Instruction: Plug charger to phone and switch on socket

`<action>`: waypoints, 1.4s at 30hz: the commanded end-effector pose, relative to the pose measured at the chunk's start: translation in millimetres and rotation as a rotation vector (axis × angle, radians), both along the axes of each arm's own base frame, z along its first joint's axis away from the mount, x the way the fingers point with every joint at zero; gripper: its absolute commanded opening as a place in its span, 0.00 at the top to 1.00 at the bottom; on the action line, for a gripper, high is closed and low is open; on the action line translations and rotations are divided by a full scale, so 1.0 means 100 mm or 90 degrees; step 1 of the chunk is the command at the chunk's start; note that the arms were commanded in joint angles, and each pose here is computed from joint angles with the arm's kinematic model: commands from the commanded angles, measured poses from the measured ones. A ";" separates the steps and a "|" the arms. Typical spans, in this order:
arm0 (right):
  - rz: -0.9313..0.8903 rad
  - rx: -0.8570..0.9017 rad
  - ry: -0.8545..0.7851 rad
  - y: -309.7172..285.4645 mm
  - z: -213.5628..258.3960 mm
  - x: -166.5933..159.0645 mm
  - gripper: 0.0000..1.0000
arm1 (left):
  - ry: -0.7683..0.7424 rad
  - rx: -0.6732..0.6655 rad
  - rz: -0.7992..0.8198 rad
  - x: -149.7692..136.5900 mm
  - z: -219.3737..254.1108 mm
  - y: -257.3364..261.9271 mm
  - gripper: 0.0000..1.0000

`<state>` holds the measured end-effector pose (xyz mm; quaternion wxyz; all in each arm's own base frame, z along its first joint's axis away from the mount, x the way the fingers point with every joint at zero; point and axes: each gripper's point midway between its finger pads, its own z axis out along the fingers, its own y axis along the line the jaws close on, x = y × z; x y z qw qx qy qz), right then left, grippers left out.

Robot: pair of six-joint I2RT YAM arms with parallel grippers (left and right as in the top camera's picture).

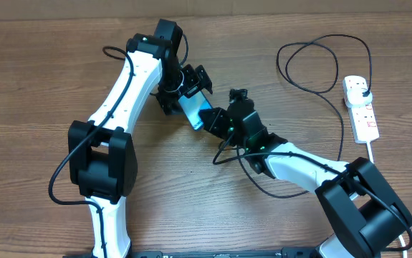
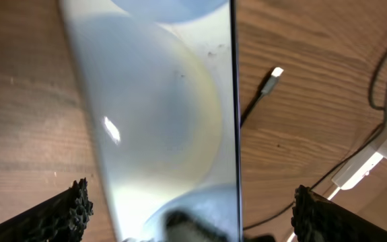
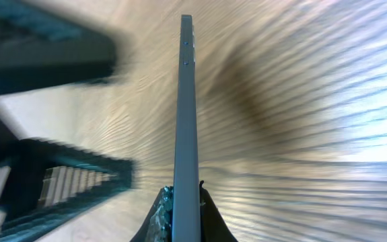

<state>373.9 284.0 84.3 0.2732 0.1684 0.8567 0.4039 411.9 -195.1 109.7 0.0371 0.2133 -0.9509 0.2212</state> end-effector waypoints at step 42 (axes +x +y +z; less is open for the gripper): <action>0.161 0.220 -0.047 -0.35 1.30 -0.29 0.96 | -0.521 -0.639 0.152 -0.22 0.80 -0.41 0.00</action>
